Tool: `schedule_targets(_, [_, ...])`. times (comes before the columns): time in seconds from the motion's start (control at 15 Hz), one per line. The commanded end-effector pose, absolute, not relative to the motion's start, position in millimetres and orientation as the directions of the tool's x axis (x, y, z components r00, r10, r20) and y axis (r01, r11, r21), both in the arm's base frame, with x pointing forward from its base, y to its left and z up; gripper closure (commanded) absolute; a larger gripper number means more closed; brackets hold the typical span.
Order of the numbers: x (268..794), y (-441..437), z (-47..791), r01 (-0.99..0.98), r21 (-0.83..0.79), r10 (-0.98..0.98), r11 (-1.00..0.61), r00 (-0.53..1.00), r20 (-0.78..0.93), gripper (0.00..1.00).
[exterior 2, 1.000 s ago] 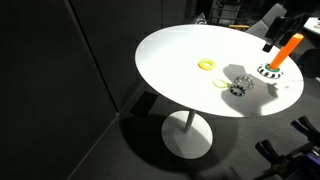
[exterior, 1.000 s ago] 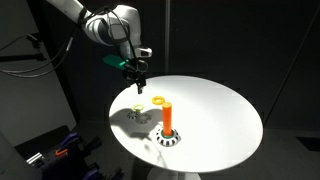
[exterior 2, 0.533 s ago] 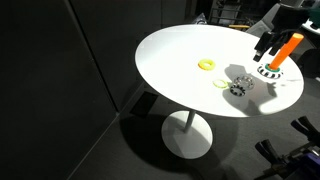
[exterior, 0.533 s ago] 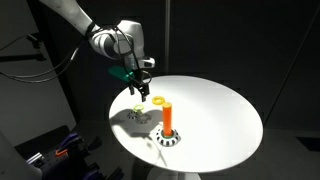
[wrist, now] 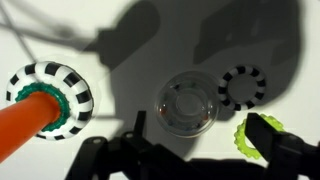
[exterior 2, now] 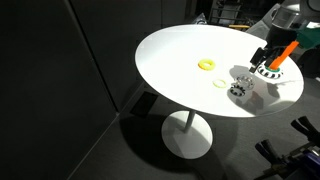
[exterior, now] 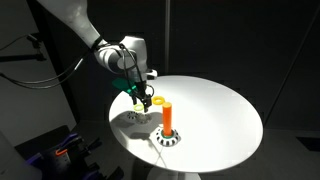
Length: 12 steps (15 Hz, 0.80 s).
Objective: Put the clear ring on the ring toss
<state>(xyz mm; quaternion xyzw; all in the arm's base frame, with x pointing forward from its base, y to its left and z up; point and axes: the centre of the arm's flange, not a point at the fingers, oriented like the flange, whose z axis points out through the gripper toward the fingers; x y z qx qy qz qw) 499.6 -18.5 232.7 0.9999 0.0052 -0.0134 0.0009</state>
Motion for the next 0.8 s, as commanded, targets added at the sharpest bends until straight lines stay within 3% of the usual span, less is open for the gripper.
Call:
schedule_targets(0.0, [504.4, -22.8, 211.7, 0.029, 0.005, 0.029, -1.000, 0.999, -0.031, 0.00])
schedule_targets(0.73, [519.5, -14.9, 185.4, 0.040, 0.014, 0.040, -0.999, 0.999, -0.029, 0.00])
